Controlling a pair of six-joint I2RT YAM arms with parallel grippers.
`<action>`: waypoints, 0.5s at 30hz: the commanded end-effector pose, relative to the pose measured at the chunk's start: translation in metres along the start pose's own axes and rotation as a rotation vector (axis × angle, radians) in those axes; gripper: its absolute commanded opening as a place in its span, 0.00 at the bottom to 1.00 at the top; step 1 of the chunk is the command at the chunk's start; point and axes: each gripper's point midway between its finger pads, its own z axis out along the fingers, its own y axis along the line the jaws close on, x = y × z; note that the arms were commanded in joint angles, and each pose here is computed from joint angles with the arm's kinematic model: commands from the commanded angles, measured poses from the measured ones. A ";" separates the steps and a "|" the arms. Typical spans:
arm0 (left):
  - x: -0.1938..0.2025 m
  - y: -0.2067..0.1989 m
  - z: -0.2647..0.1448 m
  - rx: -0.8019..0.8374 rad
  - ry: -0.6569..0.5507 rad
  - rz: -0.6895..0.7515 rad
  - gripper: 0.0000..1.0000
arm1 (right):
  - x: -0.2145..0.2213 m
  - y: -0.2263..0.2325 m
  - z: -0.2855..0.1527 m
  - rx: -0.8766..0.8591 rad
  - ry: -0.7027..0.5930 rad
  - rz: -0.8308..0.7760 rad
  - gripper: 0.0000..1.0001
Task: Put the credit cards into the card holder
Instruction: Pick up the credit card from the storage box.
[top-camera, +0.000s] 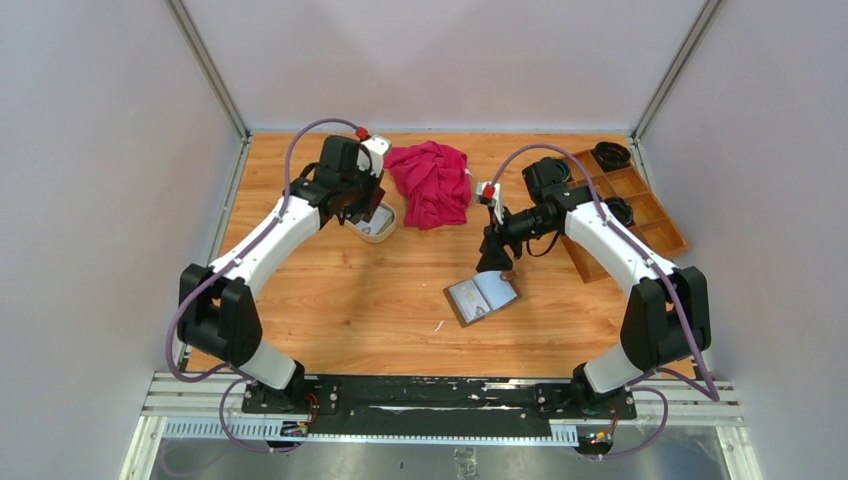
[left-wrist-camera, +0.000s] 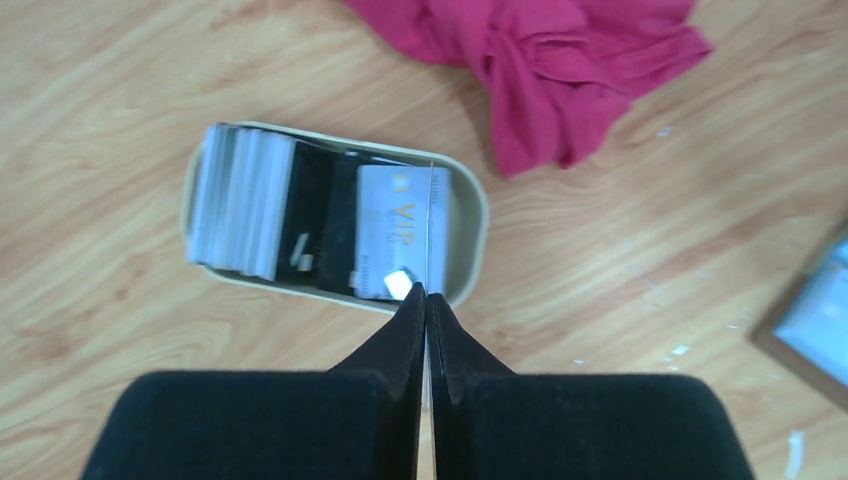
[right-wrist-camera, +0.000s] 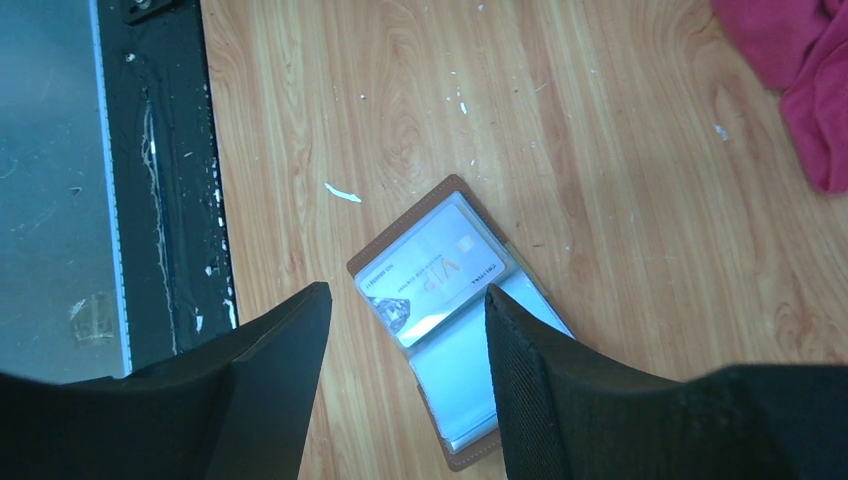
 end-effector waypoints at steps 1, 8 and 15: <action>-0.017 -0.042 -0.012 0.198 -0.135 -0.136 0.00 | -0.002 0.005 0.003 -0.039 -0.065 0.087 0.62; -0.014 -0.101 -0.033 0.510 -0.272 -0.337 0.00 | -0.016 0.011 0.009 -0.094 -0.156 0.177 0.63; -0.003 -0.144 -0.049 0.637 -0.275 -0.363 0.00 | -0.024 0.013 0.011 -0.134 -0.229 0.251 0.67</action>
